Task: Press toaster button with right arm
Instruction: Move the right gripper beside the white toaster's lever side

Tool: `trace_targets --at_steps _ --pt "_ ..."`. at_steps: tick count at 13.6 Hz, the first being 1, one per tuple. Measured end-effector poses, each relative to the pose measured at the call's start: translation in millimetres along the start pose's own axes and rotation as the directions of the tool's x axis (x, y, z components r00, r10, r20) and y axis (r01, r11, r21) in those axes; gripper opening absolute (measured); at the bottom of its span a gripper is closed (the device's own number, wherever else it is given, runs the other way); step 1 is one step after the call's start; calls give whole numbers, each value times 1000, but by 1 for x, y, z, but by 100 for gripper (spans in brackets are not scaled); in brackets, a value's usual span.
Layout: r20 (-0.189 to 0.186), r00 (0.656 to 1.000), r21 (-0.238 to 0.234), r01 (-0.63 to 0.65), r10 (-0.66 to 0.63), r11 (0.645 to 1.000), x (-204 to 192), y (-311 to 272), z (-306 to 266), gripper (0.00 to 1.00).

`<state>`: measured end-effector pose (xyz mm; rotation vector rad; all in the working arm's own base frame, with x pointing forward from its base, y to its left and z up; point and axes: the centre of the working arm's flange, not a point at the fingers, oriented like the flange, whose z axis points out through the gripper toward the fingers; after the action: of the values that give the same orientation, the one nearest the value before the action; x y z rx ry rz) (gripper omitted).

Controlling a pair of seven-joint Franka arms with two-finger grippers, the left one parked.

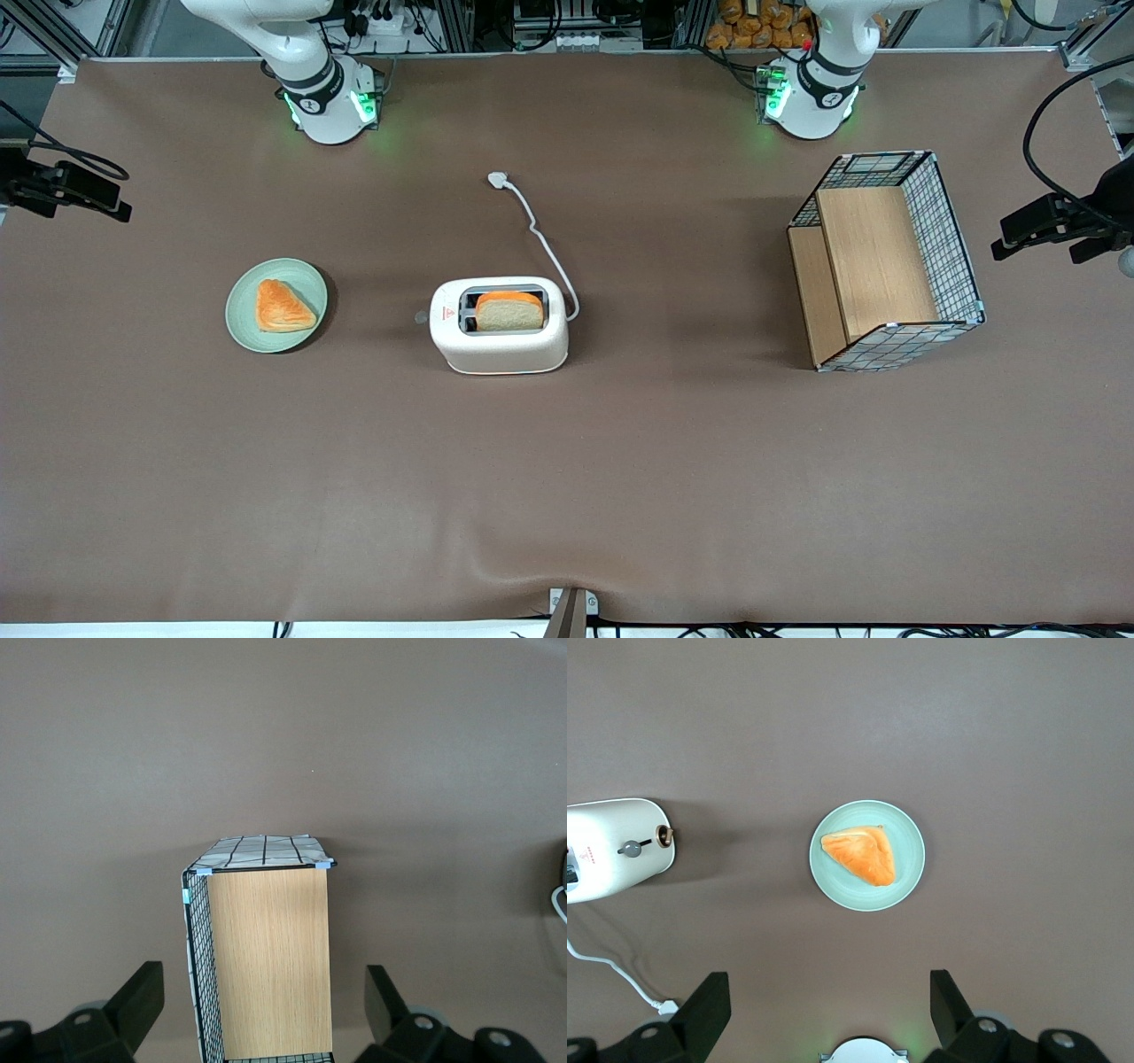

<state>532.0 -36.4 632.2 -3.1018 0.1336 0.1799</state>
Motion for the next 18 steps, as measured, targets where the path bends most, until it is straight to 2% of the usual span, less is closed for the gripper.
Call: trace_targets --at_steps 4,8,10,14,18 --pt "7 1000 -1 0 0 1000 2 0 3 100" --pt "46 999 4 17 -17 1000 10 -10 18 100" --pt "70 996 29 47 -49 998 16 -29 29 100" --pt "166 981 100 86 -102 991 31 -62 67 100" --pt "242 959 143 116 -149 983 43 -95 105 100"
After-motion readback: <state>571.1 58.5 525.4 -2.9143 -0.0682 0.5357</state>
